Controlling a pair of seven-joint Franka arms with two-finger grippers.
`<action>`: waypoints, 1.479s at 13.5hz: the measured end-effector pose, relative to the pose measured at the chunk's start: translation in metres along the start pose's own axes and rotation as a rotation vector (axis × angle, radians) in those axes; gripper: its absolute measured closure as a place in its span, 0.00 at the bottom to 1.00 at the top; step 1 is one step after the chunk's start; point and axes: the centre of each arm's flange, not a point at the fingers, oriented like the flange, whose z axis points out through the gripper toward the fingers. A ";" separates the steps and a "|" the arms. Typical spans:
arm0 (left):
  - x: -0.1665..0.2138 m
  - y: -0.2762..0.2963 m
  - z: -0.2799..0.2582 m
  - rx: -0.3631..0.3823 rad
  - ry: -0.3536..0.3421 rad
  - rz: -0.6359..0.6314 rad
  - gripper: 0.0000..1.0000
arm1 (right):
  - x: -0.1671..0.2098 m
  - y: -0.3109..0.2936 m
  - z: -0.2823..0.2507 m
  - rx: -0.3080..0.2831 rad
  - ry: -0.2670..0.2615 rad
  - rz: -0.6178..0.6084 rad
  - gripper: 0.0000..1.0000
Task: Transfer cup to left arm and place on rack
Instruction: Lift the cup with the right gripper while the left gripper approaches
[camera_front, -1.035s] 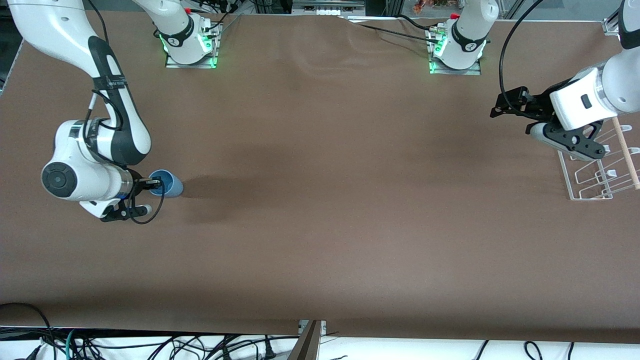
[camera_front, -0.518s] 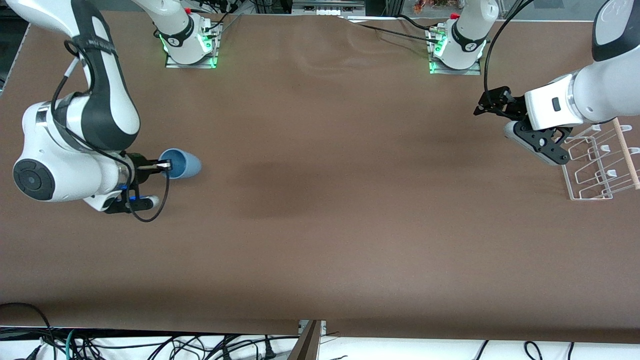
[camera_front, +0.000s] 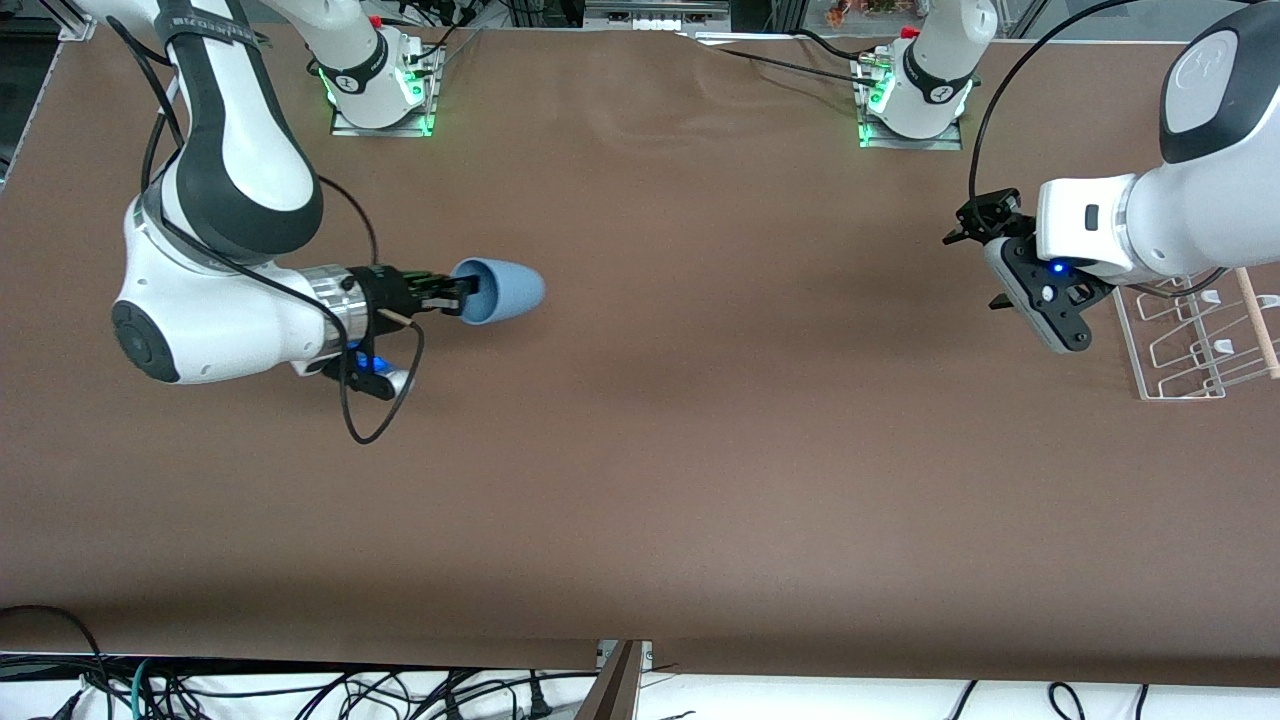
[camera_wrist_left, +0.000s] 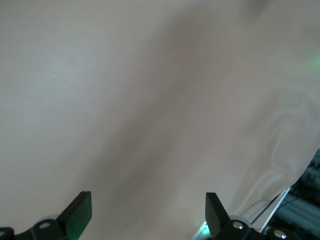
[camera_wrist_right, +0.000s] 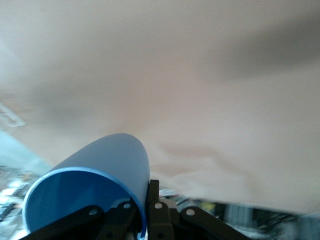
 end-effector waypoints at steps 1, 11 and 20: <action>0.004 0.002 0.003 -0.016 0.022 0.057 0.00 | -0.005 -0.015 0.005 0.060 -0.011 0.057 0.94; 0.068 0.029 0.055 -0.151 0.278 0.257 0.00 | -0.031 -0.123 0.066 0.503 -0.072 0.613 0.94; 0.109 0.003 0.096 -0.049 0.418 0.432 0.00 | -0.032 -0.136 0.072 0.544 -0.086 0.715 0.94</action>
